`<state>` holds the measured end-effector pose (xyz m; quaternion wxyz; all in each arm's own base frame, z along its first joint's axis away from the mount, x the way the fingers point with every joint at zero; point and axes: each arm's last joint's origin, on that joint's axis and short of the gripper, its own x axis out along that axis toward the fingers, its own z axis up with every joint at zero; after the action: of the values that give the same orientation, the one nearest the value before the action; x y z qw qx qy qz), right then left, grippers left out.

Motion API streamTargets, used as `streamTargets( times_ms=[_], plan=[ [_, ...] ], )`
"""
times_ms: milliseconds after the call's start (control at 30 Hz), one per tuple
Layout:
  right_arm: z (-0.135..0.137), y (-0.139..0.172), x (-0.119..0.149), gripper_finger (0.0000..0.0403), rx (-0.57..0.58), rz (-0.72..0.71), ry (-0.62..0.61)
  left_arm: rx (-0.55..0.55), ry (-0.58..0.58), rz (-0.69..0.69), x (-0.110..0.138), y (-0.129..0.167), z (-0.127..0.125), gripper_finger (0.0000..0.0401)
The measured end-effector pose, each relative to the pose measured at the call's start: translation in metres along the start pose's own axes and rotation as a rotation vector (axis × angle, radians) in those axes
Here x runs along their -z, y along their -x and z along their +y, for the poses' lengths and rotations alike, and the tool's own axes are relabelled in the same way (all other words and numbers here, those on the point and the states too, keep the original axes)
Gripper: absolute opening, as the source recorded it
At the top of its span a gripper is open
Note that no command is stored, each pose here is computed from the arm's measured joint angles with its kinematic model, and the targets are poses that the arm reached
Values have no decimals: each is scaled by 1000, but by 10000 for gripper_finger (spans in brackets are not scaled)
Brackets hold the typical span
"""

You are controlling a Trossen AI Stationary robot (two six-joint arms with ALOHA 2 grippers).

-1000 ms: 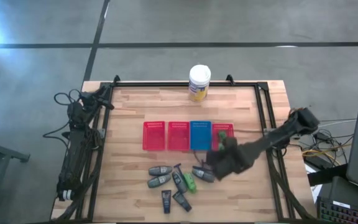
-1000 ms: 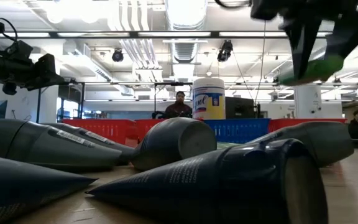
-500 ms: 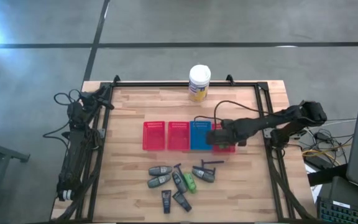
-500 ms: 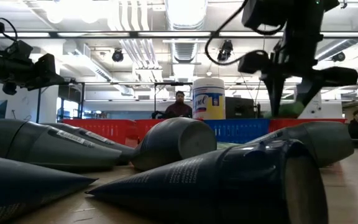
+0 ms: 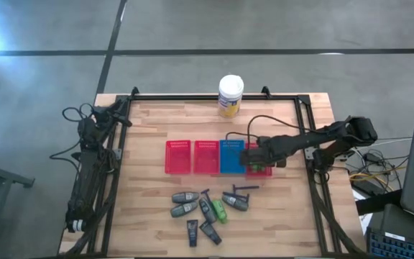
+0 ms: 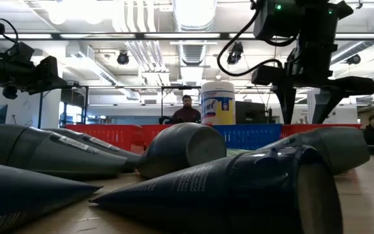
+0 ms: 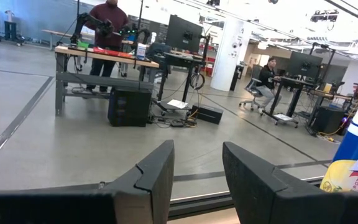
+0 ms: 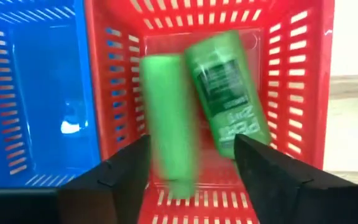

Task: Pick & Place Travel size toiletries
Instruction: Put the gray deodorant into the left red bin

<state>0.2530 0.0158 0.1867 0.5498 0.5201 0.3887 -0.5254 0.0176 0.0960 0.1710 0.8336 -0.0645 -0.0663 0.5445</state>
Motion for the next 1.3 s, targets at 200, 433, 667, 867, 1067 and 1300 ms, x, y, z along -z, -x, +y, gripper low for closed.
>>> streamTargets(
  times_ms=[200, 433, 667, 867, 1067, 1300],
  plan=[
    [8, 9, 0, 293, -38, -20, 28, 0, 0, 0, 0, 0, 0, 142],
    [26, 33, -2, 339, -124, -39, 102, -18, 316, -25, -2, 0, 0, 143],
    [28, 45, -3, 361, -99, -40, 116, 34, 1128, 24, 0, 0, -1, 143],
    [30, 48, -4, 363, -108, -36, 129, 197, 1097, 2, -15, 1, -8, 143],
    [29, 47, -3, 363, -103, -32, 142, 296, 806, 98, -52, 4, -28, 144],
    [30, 47, -1, 363, -108, 32, 184, 356, 483, 435, -78, 1, -56, 144]
  ],
)
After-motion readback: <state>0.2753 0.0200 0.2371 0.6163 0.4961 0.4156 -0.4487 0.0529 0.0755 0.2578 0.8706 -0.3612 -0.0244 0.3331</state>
